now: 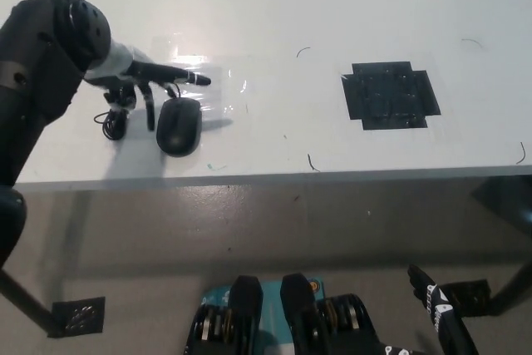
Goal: The robot uses left hand to click on the left button of the black mouse, which is placed on the left area of the table
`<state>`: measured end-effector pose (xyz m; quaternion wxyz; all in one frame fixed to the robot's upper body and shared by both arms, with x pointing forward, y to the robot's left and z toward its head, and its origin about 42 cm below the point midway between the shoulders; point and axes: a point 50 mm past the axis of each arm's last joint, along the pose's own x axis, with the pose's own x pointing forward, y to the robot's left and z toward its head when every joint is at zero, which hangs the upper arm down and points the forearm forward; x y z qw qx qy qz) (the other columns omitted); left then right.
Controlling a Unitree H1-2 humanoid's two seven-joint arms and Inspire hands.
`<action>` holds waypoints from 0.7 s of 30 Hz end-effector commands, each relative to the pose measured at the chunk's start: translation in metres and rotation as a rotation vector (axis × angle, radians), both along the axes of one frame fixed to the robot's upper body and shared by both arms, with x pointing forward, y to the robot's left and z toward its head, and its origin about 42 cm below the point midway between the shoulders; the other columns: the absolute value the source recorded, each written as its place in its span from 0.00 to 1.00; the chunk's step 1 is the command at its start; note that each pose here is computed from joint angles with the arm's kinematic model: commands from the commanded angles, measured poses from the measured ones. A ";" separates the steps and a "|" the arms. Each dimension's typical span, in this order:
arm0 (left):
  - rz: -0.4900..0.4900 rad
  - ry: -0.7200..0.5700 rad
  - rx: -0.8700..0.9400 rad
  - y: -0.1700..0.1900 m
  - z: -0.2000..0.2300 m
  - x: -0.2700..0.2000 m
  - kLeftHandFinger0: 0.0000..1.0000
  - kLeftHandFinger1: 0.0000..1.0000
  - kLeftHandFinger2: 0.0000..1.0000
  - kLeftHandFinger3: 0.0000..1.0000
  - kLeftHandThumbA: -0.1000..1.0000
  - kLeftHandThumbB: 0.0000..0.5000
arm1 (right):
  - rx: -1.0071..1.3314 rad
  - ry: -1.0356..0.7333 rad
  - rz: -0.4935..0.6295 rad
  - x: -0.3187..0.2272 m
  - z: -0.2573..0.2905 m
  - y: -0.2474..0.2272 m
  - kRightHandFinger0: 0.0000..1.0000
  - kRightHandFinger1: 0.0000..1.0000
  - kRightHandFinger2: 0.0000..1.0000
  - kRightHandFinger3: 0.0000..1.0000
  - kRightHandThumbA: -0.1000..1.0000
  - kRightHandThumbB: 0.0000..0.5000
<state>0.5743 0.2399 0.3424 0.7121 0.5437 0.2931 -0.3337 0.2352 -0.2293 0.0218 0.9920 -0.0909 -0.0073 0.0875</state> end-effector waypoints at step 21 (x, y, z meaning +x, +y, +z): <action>-0.010 -0.046 -0.088 0.011 0.067 0.010 0.00 0.22 0.51 1.00 1.00 0.63 | 0.001 -0.067 -0.010 0.006 0.012 -0.006 1.00 1.00 1.00 1.00 1.00 0.26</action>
